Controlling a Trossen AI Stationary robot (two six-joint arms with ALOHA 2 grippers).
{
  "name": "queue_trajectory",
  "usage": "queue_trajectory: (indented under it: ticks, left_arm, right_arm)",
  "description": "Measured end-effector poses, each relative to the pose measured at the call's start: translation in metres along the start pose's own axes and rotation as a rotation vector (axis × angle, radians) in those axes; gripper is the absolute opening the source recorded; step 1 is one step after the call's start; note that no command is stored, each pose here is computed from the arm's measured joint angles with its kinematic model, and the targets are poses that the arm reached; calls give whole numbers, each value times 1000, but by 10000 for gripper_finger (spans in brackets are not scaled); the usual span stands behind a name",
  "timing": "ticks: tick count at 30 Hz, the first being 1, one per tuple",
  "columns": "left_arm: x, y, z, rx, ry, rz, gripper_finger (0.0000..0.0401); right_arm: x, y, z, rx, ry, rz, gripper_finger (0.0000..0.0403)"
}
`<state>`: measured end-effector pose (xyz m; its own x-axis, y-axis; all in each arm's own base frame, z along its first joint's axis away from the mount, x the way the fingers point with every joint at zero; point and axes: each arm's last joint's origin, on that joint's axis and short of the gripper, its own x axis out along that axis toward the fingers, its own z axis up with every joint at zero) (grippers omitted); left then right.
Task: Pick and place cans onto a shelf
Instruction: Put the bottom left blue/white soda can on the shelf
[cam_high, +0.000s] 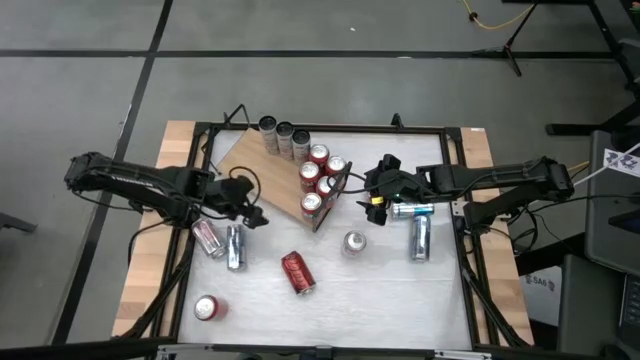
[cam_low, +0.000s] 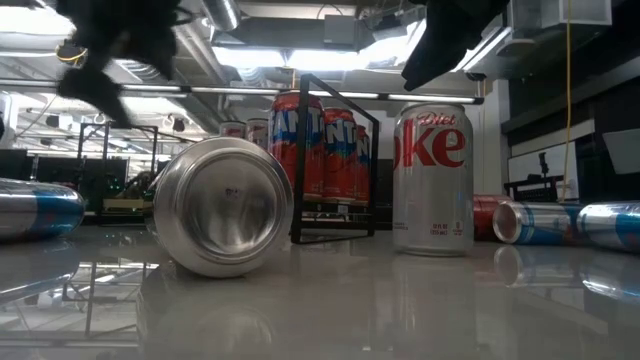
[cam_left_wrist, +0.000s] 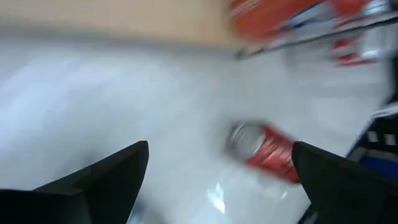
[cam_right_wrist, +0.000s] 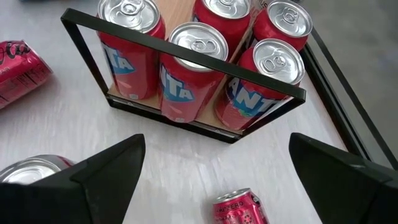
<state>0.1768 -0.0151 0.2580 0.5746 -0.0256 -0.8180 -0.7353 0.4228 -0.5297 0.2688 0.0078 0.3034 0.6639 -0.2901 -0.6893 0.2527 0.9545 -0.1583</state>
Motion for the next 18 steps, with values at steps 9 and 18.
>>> queue_trajectory:
  ticks: [9,18]
  left_arm:
    - [-22,9,-15,-255,151,223,392]
    - [-16,8,-29,-349,172,330,392]
  right_arm:
    - [0,0,0,0,0,0,390]
    - [0,0,1,-43,-7,1,390]
